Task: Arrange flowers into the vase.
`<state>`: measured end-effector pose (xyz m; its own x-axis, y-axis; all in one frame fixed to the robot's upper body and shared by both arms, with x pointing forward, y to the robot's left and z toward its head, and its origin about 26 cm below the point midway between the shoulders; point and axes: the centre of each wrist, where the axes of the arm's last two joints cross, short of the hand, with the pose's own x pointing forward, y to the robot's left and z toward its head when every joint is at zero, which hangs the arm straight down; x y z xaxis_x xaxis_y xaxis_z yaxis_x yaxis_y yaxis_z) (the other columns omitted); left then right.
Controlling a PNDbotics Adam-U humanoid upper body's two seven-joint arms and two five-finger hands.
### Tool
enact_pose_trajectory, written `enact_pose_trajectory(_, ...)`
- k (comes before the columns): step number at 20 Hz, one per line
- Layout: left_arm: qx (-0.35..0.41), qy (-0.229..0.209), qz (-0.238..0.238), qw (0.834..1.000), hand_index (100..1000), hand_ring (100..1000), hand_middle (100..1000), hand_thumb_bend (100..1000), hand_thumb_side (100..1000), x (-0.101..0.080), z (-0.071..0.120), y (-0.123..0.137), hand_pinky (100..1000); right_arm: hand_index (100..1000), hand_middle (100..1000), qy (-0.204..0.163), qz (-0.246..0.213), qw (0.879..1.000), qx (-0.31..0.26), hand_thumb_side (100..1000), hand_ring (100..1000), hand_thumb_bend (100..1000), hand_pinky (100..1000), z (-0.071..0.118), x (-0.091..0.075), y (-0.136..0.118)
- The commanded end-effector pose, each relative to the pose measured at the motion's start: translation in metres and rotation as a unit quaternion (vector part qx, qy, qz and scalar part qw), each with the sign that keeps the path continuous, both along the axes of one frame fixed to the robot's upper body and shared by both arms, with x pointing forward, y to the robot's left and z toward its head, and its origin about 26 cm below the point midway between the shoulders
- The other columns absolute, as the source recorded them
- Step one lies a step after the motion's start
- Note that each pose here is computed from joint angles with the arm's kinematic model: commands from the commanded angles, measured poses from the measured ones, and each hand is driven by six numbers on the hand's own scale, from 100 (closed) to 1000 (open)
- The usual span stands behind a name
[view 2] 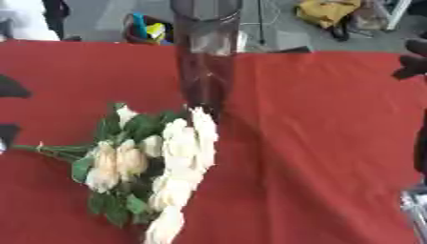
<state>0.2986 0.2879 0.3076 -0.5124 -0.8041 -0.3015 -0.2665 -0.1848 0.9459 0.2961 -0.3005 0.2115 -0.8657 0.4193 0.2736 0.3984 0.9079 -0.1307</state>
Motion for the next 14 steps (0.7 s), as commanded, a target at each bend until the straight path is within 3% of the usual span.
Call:
enact_pose_trajectory(1, 0.007, -0.010, -0.001, 1.000, 941, 812, 837, 100, 917, -0.004, 0.009, 0.002, 775, 756, 480, -0.010, 0.002, 1.000, -0.006, 1000, 795, 100, 753, 0.006, -0.002, 0.000)
enact_pose_trajectory(5, 0.030, -0.002, -0.012, 0.999, 983, 862, 883, 121, 997, -0.004, 0.013, -0.003, 819, 756, 480, -0.007, 0.003, 1.000, -0.008, 1000, 796, 100, 754, 0.005, -0.002, 0.000)
enact_pose_trajectory(14, 0.098, 0.037, 0.004, 0.994, 994, 848, 860, 261, 1000, -0.002, 0.016, -0.022, 827, 754, 481, 0.001, 0.006, 1.000, -0.012, 1000, 796, 100, 755, 0.003, -0.003, -0.002)
